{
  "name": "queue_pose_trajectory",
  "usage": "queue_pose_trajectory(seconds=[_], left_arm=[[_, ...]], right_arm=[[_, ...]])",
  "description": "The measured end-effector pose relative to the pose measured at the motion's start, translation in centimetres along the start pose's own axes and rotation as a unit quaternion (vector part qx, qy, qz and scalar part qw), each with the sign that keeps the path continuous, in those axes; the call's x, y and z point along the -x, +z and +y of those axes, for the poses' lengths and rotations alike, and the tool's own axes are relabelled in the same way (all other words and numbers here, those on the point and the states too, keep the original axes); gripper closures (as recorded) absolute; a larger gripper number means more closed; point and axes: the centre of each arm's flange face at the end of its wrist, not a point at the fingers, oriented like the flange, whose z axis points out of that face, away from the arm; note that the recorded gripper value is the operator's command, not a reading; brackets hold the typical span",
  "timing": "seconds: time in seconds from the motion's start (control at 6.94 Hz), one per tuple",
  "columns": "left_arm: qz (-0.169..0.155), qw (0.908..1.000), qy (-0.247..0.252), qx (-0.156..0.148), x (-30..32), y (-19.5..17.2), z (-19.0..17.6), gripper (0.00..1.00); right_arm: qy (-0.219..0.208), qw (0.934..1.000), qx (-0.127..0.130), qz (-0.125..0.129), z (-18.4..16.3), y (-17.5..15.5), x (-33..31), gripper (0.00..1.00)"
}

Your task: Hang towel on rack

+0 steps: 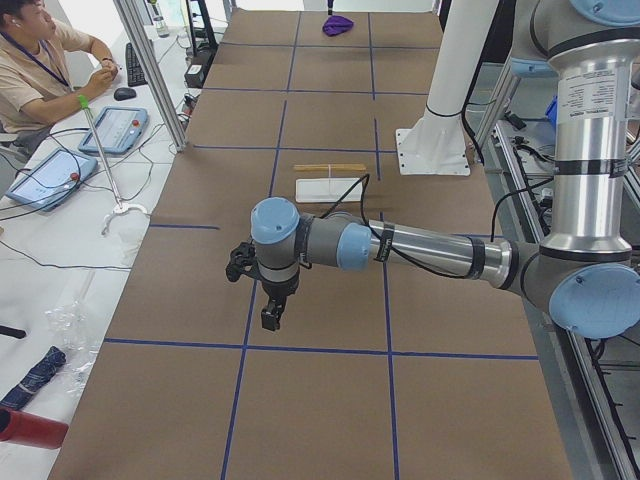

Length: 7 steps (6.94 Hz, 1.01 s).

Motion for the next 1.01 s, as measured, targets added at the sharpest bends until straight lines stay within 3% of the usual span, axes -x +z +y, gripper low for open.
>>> queue_pose_trajectory(seconds=[0.29,0.58,0.72,1.01], left_arm=[[-0.009,0.9963,0.059,-0.062,-1.8,-2.2,-1.7,0.0],[-0.022,0.9789,0.13,-0.156,-2.5,-3.2,-3.7,0.0],[-0.021,0.9699,0.138,-0.199,-2.6,-3.4,-4.6,0.0],[-0.004,0.9628,0.106,-0.248,-3.0,-3.8,-4.9,0.0]], right_arm=[[-0.02,0.9993,-0.033,-0.001,-2.1,-2.4,1.9,0.0],[-0.05,0.9972,-0.056,0.0,-1.1,-2.1,1.1,0.0],[-0.067,0.9959,-0.06,0.006,0.5,-0.8,-0.7,0.0],[-0.127,0.9897,-0.057,0.036,3.8,4.3,-6.9,0.0]])
